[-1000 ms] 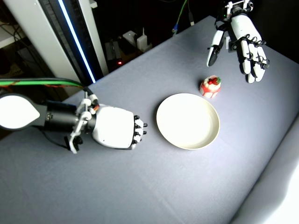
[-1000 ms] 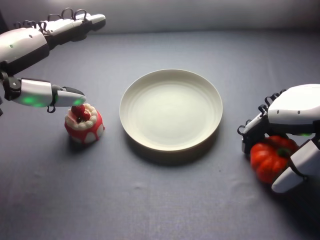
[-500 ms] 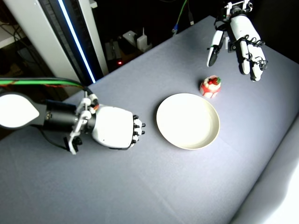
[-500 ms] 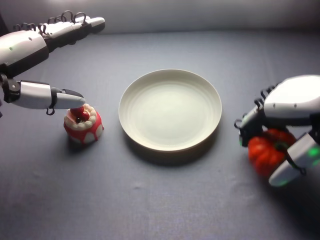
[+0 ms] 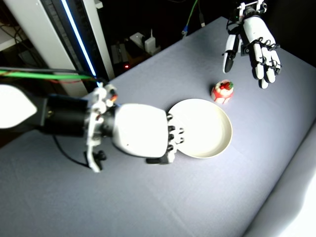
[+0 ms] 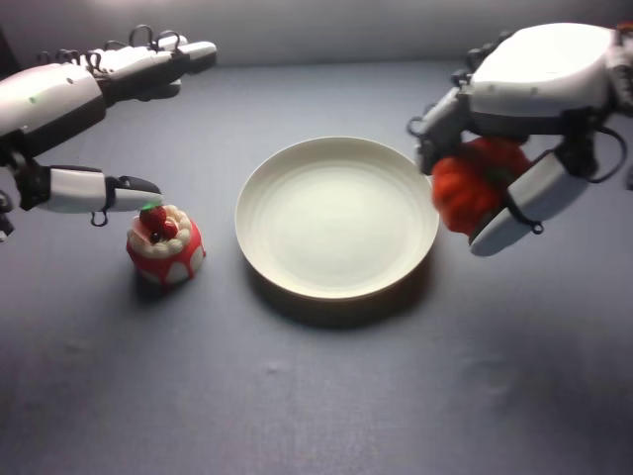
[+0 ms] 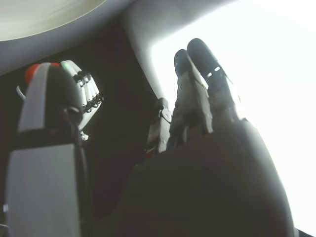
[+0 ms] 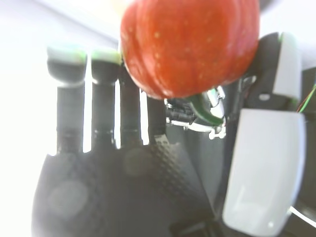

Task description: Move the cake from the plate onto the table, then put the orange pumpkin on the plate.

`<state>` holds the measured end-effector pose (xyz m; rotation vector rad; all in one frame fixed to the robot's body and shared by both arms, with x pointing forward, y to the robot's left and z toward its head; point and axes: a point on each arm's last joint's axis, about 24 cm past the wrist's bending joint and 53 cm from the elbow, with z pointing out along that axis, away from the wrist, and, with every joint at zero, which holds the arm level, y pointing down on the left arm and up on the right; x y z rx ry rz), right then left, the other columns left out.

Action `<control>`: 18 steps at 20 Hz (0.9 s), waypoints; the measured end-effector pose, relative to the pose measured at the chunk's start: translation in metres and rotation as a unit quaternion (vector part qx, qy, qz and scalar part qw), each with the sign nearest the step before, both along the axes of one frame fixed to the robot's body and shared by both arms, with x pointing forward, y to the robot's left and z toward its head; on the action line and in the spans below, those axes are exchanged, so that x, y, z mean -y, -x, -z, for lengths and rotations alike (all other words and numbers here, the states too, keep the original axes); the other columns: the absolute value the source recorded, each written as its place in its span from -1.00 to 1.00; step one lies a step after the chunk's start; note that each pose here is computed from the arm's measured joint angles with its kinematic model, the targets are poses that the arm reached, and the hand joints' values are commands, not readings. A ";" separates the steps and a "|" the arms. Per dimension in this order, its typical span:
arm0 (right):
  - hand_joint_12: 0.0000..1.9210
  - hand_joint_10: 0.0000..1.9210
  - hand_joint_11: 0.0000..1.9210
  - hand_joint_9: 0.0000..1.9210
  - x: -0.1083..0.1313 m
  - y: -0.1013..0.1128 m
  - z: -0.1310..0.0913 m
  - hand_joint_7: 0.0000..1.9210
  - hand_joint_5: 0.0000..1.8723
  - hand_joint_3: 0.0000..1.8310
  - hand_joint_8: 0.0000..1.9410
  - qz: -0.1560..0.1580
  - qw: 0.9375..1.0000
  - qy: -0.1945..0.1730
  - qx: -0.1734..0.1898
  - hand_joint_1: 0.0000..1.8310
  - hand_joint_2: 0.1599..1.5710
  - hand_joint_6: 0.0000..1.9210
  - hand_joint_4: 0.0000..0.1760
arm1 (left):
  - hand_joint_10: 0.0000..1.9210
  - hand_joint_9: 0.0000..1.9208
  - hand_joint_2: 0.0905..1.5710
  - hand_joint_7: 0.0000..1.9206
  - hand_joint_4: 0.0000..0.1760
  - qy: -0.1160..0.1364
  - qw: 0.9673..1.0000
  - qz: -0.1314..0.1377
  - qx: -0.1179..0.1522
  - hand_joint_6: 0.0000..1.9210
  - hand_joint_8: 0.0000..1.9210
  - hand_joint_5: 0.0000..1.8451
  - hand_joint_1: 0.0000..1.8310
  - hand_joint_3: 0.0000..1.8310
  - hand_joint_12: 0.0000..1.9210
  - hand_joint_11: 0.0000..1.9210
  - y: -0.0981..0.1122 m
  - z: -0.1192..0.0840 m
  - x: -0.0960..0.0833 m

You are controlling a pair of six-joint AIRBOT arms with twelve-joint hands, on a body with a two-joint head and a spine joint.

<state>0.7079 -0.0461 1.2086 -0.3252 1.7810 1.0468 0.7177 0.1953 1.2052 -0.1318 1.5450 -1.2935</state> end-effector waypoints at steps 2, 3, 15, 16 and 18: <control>1.00 1.00 0.02 -0.03 -0.012 -0.005 0.000 -0.16 -0.14 -0.19 0.62 -0.005 1.000 -0.004 0.001 0.48 -0.01 1.00 -1.00 | -1.00 -0.71 0.29 -1.00 1.00 0.002 1.000 0.006 0.008 -1.00 -1.00 -1.00 0.10 -1.00 0.24 -1.00 0.000 -0.005 0.005; 0.98 0.94 0.04 0.00 -0.019 -0.010 0.003 -0.14 -0.14 -0.26 0.55 -0.007 1.000 -0.003 0.001 0.49 0.01 0.97 -1.00 | -0.99 -0.76 0.23 -1.00 1.00 0.002 1.000 0.007 0.012 -1.00 -1.00 -1.00 0.05 -1.00 0.11 -1.00 -0.001 -0.007 0.006; 0.94 0.74 0.06 -0.01 -0.096 -0.014 0.013 -0.01 -0.06 0.37 0.68 -0.061 0.998 -0.015 0.006 0.52 -0.39 0.72 -1.00 | -0.98 -0.94 0.14 -1.00 1.00 0.025 0.998 0.013 0.049 -1.00 -1.00 -1.00 -0.06 -1.00 -1.00 -1.00 -0.008 -0.029 0.010; 0.93 0.72 0.04 -0.03 -0.098 -0.016 0.013 -0.03 -0.08 0.30 0.66 -0.060 0.998 -0.017 0.005 0.52 -0.35 0.70 -1.00 | -0.98 -0.93 0.15 -1.00 1.00 0.027 0.998 0.013 0.053 -1.00 -1.00 -1.00 -0.05 -1.00 -1.00 -1.00 -0.009 -0.033 0.010; 0.87 0.70 0.00 -0.06 -0.102 -0.017 0.013 -0.05 -0.07 0.23 0.64 -0.061 0.998 -0.022 0.003 0.51 -0.31 0.63 -1.00 | -0.97 -0.90 0.15 -1.00 1.00 0.034 0.997 0.013 0.066 -0.99 -1.00 -0.97 -0.01 -1.00 -1.00 -1.00 -0.011 -0.044 0.010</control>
